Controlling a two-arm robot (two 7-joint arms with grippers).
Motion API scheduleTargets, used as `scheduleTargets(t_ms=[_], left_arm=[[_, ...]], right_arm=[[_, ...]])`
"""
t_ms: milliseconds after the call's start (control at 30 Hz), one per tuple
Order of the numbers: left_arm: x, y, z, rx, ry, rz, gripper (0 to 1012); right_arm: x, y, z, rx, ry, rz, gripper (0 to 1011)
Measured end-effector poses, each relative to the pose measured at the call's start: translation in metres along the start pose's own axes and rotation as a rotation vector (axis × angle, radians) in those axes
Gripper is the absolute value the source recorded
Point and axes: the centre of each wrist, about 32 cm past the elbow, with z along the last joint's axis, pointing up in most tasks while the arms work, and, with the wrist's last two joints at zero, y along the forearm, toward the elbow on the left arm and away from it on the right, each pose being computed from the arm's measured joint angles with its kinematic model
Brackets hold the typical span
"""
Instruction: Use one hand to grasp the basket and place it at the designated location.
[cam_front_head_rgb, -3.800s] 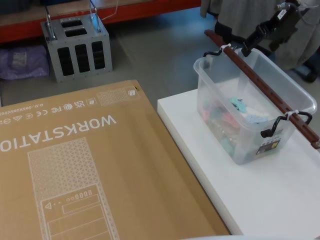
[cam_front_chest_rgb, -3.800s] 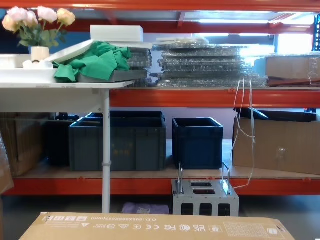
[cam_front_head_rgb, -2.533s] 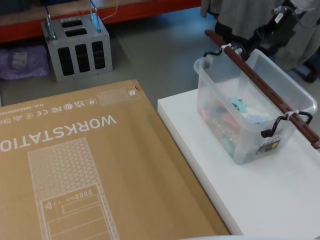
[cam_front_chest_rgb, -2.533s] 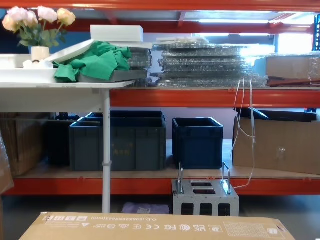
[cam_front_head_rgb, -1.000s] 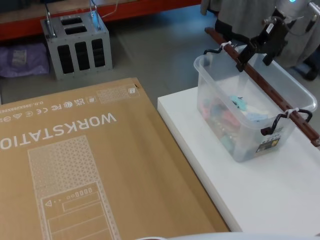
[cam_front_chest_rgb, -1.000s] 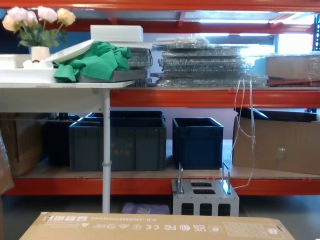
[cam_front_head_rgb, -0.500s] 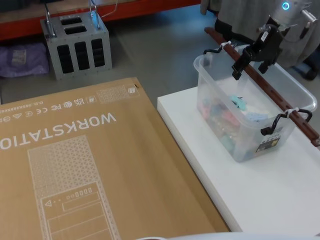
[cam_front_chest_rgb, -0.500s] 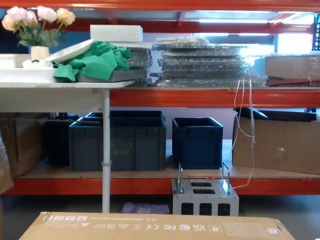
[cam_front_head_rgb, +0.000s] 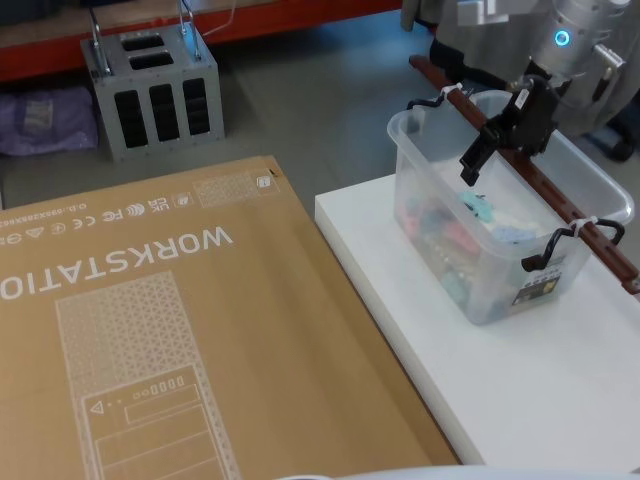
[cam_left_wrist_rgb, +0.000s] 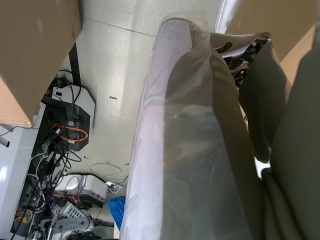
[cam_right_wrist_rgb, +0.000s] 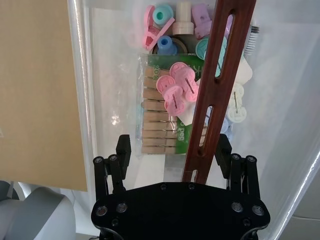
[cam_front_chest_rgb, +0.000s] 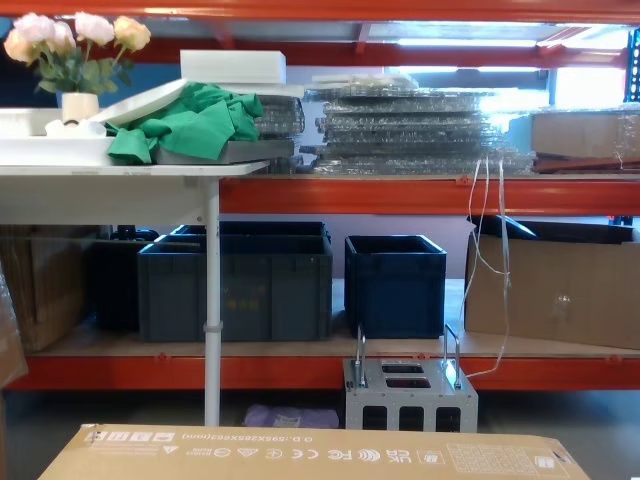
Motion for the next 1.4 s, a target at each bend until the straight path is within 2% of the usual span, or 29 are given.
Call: scheduleTargets(t_ms=[733, 900, 933, 1167, 1300, 1400], left_arm=[[0.0, 0.0, 0.0, 0.0, 0.0, 0.0, 0], [0.0, 0.0, 0.0001, 0.0, 0.0, 0.0, 0], [0.0, 0.0, 0.0, 0.0, 0.0, 0.0, 0], [0.0, 0.0, 0.0, 0.0, 0.0, 0.0, 0], [0.0, 0.0, 0.0, 0.0, 0.0, 0.0, 0], [0.0, 0.0, 0.0, 0.0, 0.0, 0.0, 0]], right_arm=[[-0.003, 0.011, -0.003, -0.009, 0.01, 0.032, 1001], [-0.001, 0.018, -0.006, -0.024, 0.033, 0.047, 1001], [-0.001, 0.02, -0.009, -0.031, 0.054, 0.051, 1001], [0.003, 0.022, -0.014, -0.046, 0.096, 0.054, 1000], [0.003, 0.023, -0.014, -0.049, 0.097, 0.056, 961], [0.003, 0.023, -0.014, -0.05, 0.096, 0.057, 856]])
